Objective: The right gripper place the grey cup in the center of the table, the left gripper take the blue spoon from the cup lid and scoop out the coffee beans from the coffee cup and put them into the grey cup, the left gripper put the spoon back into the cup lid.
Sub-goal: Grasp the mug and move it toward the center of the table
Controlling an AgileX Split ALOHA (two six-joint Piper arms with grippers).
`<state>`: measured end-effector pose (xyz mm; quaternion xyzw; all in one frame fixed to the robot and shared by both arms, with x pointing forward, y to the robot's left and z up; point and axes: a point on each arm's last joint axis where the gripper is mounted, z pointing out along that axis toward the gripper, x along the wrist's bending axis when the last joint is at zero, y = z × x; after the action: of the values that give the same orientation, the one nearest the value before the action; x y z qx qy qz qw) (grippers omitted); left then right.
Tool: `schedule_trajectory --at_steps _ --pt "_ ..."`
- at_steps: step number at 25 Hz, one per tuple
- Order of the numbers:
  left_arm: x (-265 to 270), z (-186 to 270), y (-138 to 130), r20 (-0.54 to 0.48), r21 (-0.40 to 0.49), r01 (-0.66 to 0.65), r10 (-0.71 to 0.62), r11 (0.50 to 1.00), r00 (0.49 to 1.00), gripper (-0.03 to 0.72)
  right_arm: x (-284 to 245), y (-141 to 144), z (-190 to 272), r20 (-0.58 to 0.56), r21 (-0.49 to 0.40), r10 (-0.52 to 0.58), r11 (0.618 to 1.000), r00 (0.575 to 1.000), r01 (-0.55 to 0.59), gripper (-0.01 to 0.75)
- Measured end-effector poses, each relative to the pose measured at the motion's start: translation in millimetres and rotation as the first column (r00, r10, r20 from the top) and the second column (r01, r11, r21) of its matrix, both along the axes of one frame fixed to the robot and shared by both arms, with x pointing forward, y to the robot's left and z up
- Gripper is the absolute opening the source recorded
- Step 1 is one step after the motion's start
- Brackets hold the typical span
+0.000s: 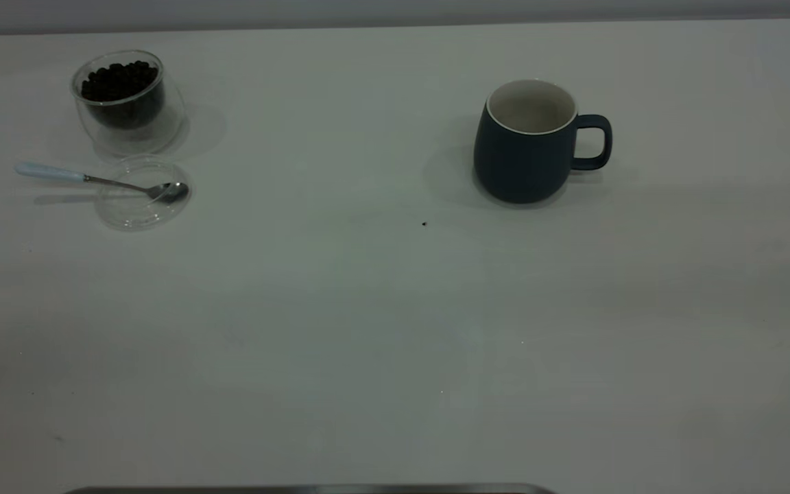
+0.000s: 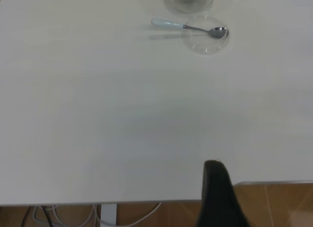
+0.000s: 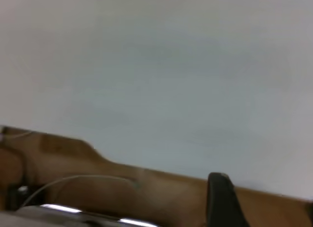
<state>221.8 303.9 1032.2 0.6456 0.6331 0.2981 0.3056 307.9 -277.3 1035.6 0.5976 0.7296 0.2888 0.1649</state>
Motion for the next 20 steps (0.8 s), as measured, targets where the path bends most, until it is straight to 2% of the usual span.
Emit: schedule_trajectory --at_steps 3,6,20 --pt "0.0 0.0 0.0 0.0 -0.001 -0.001 0.001 1.0 1.0 0.532 31.4 8.8 1.4 0.068 0.057 0.056 0.997 0.996 -0.059 0.405" --pt "0.0 0.0 0.0 0.0 -0.002 -0.001 0.001 1.0 1.0 0.532 64.3 14.0 -5.3 0.095 0.097 0.065 0.993 0.993 -0.074 0.405" --pt "0.0 0.0 0.0 0.0 -0.001 -0.001 0.001 1.0 1.0 0.532 211.6 30.2 -76.2 -0.065 0.201 0.085 0.977 0.994 -0.071 0.405"
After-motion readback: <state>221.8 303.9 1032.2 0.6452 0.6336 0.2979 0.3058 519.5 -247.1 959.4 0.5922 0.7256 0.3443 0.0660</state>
